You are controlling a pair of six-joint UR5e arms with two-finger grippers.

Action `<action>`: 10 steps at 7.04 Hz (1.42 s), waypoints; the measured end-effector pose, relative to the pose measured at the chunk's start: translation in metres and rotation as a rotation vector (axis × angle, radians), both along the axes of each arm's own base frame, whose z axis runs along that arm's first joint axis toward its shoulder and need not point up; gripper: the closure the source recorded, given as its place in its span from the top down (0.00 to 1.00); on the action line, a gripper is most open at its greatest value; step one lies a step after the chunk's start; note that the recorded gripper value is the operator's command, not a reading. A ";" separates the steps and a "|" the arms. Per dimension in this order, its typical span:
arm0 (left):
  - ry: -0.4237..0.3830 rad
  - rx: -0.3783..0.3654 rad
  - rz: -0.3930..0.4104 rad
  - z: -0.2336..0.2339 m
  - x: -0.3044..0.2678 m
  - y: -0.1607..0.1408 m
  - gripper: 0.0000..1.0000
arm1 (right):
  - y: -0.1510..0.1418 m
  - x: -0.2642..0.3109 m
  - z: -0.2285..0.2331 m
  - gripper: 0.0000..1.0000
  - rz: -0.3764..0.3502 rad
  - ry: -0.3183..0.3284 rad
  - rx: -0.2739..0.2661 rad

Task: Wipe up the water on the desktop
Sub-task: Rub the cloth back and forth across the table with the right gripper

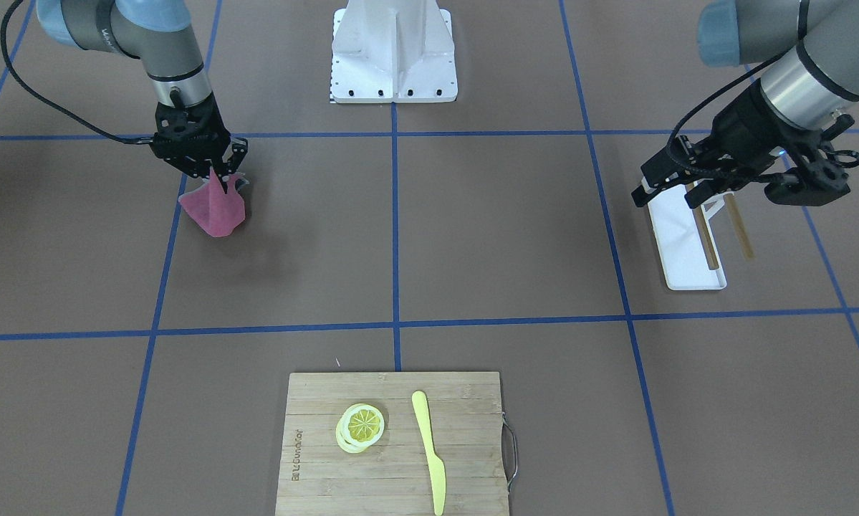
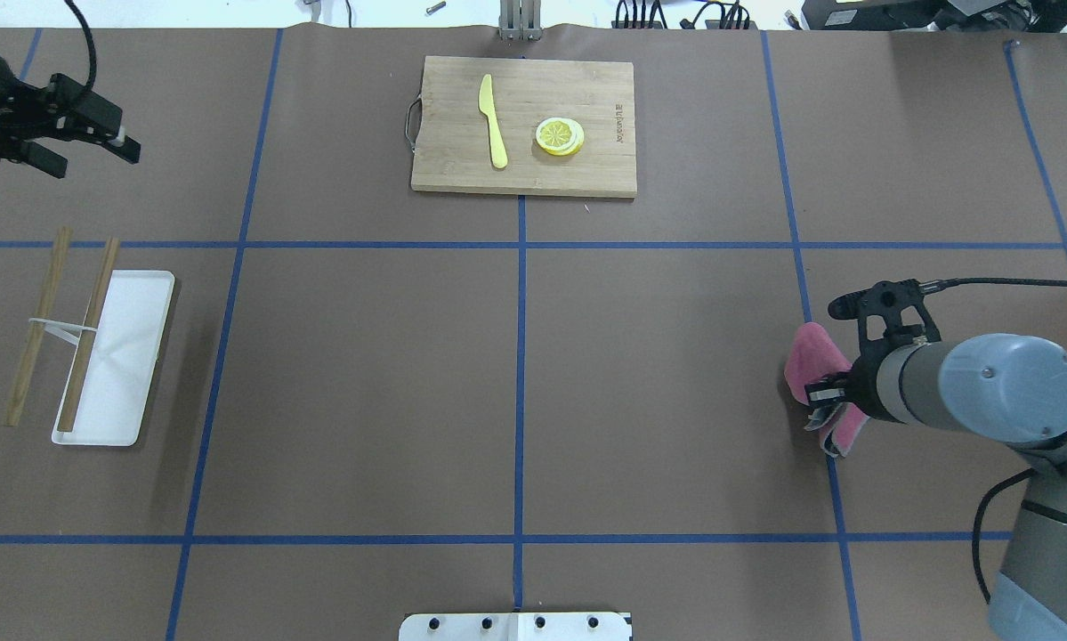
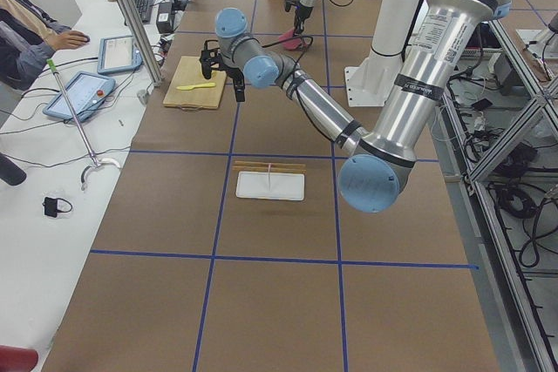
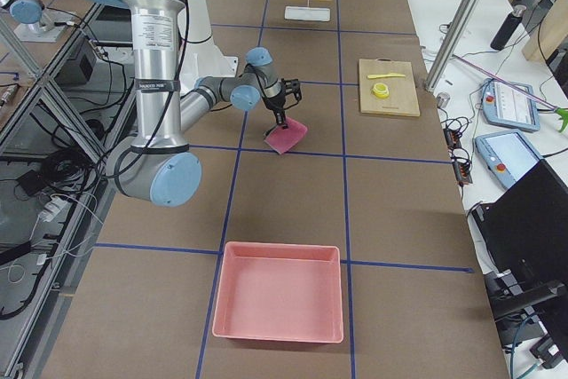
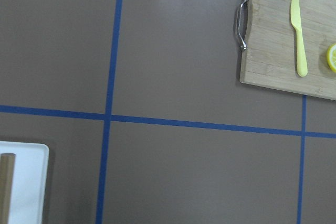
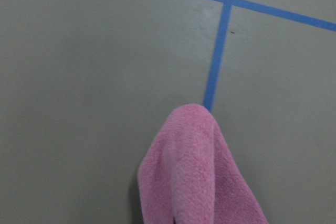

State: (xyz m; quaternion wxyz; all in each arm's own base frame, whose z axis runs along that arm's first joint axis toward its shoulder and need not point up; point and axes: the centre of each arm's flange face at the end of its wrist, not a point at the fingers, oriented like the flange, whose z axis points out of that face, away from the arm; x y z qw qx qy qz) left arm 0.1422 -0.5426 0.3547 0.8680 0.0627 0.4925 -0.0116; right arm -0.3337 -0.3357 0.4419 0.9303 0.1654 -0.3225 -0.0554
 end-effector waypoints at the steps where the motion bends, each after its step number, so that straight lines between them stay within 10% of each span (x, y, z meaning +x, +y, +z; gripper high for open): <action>1: -0.040 0.053 0.016 0.035 -0.032 0.002 0.97 | 0.000 0.032 0.027 0.00 -0.026 0.026 0.011; 5: -0.136 0.132 0.040 0.133 -0.126 0.011 0.98 | -0.004 0.070 0.069 0.00 -0.041 0.043 -0.004; 10: -0.146 0.112 0.037 0.145 -0.142 0.011 0.98 | 0.026 -0.117 -0.085 0.00 0.058 -0.069 -0.088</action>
